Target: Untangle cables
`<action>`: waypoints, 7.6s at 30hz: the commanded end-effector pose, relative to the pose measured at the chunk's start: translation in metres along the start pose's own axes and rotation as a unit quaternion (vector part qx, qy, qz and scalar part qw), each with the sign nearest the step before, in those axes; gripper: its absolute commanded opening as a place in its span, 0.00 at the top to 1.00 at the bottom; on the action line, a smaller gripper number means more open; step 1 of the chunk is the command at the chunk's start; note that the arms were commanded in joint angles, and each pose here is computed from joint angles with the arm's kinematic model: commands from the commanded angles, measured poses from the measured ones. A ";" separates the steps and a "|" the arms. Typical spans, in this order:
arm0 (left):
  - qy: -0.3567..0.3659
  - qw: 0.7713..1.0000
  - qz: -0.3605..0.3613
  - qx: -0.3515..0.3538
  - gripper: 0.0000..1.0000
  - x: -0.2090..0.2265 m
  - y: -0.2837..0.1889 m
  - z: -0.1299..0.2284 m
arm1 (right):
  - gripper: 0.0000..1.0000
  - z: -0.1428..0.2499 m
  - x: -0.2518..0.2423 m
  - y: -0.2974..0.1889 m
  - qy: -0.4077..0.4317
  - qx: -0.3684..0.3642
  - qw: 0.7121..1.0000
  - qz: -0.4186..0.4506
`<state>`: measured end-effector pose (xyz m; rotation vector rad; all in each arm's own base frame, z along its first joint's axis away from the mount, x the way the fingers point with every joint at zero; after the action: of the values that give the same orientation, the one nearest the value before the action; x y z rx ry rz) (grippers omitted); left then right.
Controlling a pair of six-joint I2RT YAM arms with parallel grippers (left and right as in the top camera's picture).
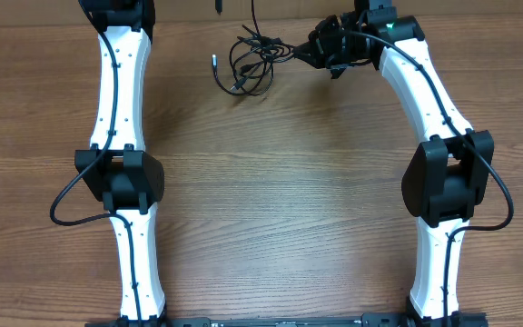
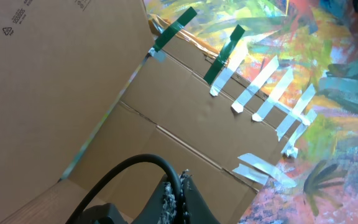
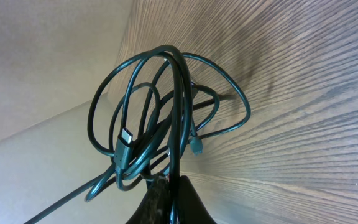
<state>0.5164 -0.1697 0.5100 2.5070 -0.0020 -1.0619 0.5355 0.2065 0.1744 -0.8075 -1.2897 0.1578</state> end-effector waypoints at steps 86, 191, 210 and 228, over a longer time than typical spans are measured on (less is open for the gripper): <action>-0.045 0.990 -0.114 0.066 0.96 0.073 -0.009 0.020 | 0.00 -0.065 -0.065 0.017 0.219 -0.106 0.969 0.043; -0.055 0.986 -0.152 0.050 0.96 0.096 -0.025 0.017 | 0.96 -0.129 0.009 -0.135 -0.108 -0.172 0.974 -0.099; -0.056 0.978 -0.199 -0.015 0.96 0.110 -0.066 -0.015 | 0.96 -0.134 -0.037 -0.319 -0.155 -0.298 0.942 -0.016; -0.057 0.975 -0.210 -0.035 0.96 0.114 -0.067 -0.020 | 0.96 -0.140 -0.150 -0.403 -0.063 -0.353 0.927 0.114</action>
<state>0.5991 -0.1261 0.4068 2.4326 0.5016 -1.4189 0.4975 -0.2047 0.2684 -1.4467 -1.3657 -0.1105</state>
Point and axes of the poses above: each gripper's point midway between its finger pads, its own y axis out along the fingers, its own x axis along the line the jaws close on, z = x × y, the point moved 1 cm from there along -y, back along the fingers, and after that the axes turned 13 degrees about -y, right-handed, at the moved point
